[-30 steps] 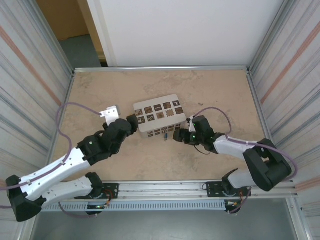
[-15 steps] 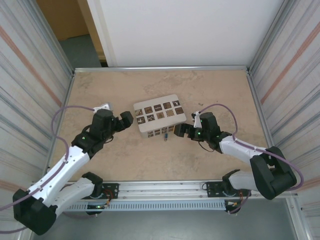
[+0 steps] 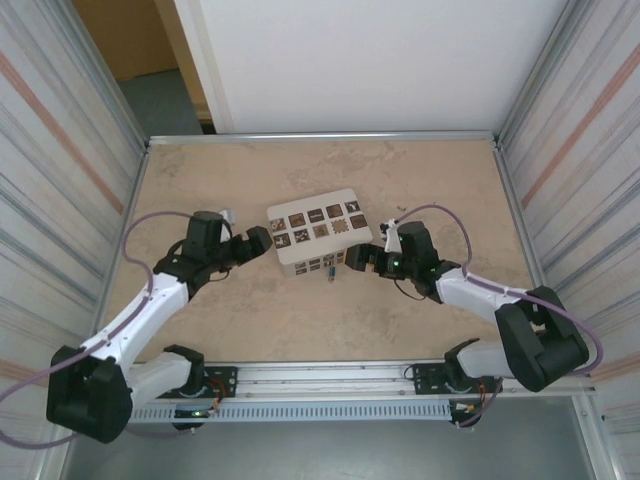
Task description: Unlock the padlock with the key
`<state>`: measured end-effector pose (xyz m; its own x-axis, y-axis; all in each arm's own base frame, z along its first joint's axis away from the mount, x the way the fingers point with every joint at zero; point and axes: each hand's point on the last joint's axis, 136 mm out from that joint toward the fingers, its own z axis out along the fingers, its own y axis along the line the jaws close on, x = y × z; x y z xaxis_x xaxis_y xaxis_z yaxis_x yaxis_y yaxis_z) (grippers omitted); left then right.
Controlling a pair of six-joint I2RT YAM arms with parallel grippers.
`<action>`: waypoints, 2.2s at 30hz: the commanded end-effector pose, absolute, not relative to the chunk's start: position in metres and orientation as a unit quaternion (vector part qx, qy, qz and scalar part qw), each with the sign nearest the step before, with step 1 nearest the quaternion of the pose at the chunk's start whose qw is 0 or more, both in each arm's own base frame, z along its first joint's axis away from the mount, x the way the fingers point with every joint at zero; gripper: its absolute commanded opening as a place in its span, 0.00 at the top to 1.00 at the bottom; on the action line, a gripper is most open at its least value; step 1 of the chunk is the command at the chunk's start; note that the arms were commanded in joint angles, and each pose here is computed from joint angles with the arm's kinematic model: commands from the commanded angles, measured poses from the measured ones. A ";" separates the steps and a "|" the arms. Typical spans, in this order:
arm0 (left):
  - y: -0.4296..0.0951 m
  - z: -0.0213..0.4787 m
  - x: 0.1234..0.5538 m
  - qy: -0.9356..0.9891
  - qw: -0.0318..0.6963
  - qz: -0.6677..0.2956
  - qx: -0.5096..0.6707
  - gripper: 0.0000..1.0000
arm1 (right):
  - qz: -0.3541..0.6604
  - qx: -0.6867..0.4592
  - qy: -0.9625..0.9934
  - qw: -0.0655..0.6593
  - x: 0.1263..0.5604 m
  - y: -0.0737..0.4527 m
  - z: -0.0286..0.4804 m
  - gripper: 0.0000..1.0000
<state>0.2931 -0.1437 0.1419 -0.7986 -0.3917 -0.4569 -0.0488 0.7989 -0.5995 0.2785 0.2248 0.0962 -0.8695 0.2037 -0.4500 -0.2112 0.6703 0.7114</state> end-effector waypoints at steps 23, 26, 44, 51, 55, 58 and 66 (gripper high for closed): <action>-0.196 0.085 0.327 0.929 0.173 -0.319 -0.078 0.56 | 0.432 -0.023 0.862 0.263 0.309 0.244 0.111 0.01; -0.200 0.079 0.320 0.932 0.163 -0.317 -0.074 0.64 | 0.428 -0.028 0.863 0.266 0.313 0.244 0.112 0.01; -0.212 0.073 0.283 0.938 0.149 -0.305 -0.065 0.69 | 0.429 -0.049 0.854 0.289 0.355 0.235 0.113 0.01; -0.211 0.109 0.288 0.930 0.183 -0.313 -0.055 0.58 | 0.419 -0.049 0.855 0.302 0.341 0.219 0.111 0.01; -0.205 0.131 0.288 0.929 0.201 -0.308 -0.048 0.52 | 0.418 -0.045 0.855 0.305 0.327 0.206 0.109 0.01; -0.203 0.146 0.286 0.925 0.214 -0.312 -0.045 0.51 | 0.423 -0.048 0.856 0.294 0.313 0.204 0.108 0.01; -0.219 0.175 0.285 0.912 0.217 -0.348 -0.025 0.52 | 0.458 -0.050 0.839 0.289 0.291 0.206 0.116 0.06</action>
<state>0.2890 -0.2104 0.1615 -0.8990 -0.2310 -0.3720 0.0647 0.7702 -0.6345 0.2983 0.2013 0.1063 -0.8319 0.1859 -0.5229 -0.3143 0.6187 0.7200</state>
